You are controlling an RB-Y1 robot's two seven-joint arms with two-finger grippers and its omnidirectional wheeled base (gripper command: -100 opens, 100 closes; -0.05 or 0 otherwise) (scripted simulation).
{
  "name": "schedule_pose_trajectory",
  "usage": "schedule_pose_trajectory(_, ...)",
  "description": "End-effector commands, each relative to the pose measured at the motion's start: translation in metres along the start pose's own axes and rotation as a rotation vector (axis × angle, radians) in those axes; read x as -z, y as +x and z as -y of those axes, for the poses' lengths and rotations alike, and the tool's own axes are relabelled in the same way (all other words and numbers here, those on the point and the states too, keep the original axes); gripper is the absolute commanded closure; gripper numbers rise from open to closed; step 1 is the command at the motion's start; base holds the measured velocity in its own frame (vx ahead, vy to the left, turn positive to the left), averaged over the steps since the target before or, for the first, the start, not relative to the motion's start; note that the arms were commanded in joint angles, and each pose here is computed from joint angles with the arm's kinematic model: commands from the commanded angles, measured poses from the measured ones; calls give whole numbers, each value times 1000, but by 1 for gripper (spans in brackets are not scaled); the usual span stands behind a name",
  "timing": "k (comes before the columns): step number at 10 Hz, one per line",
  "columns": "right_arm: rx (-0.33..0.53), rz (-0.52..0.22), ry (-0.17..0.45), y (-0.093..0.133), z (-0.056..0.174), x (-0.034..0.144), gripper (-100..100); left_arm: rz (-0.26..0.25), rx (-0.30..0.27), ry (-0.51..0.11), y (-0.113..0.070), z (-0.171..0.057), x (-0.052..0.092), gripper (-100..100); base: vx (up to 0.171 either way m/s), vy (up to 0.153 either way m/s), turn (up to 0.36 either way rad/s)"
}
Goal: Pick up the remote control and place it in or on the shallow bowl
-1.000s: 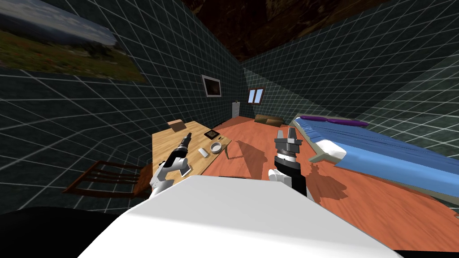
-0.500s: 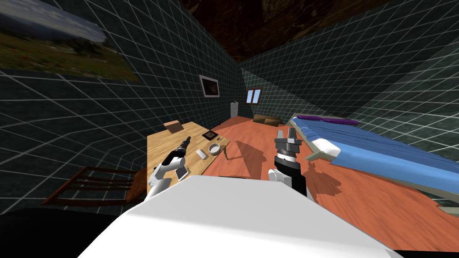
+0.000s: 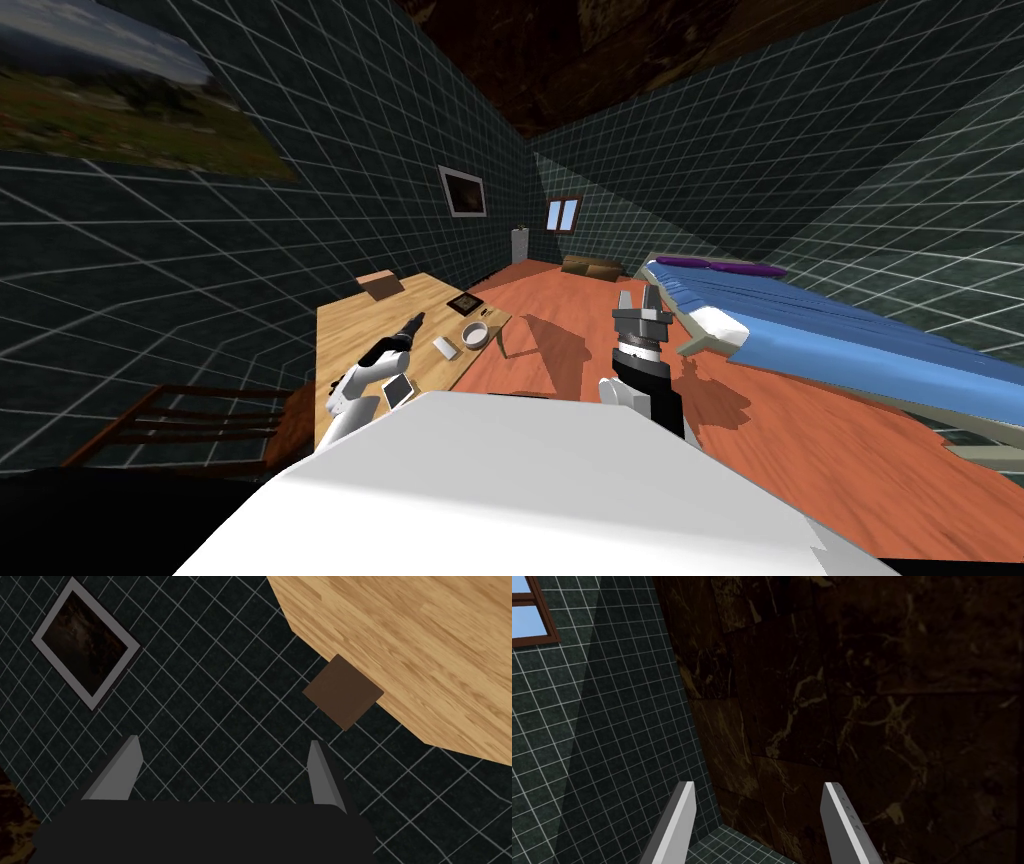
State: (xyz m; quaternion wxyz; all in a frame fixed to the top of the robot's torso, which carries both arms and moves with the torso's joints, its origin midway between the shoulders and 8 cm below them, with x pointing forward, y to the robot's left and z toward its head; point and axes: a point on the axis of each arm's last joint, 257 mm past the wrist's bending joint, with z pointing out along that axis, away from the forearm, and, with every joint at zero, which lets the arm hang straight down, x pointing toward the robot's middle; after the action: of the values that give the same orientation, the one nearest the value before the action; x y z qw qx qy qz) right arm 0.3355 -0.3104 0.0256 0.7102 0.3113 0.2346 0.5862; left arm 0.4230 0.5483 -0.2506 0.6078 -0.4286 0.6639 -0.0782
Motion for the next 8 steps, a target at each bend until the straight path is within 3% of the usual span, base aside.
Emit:
schedule_pose_trajectory(1, 0, 0, 0, 0, 0, 0, 0, -48, -10, -61, 11, -24, -5, -100, 43, -10, -50)
schedule_pose_trajectory(2, 0, 0, 0, 0, 0, 0, 0, -74, -27, -98, 12, -41, -8, -100, 55, -9, -90)
schedule_pose_trajectory(4, 0, 0, 0, 0, 0, 0, 0, -106, -26, -132, 21, -52, -6, -100, 28, -4, -24)
schedule_pose_trajectory(5, 0, 0, 0, 0, 0, 0, 0, -146, -40, -182, 26, -74, -7, -100, 26, -12, -86)
schedule_pose_trajectory(8, 0, 0, 0, 0, 0, 0, 0, -224, -50, -262, 39, -105, -3, -100, 42, -7, -71)
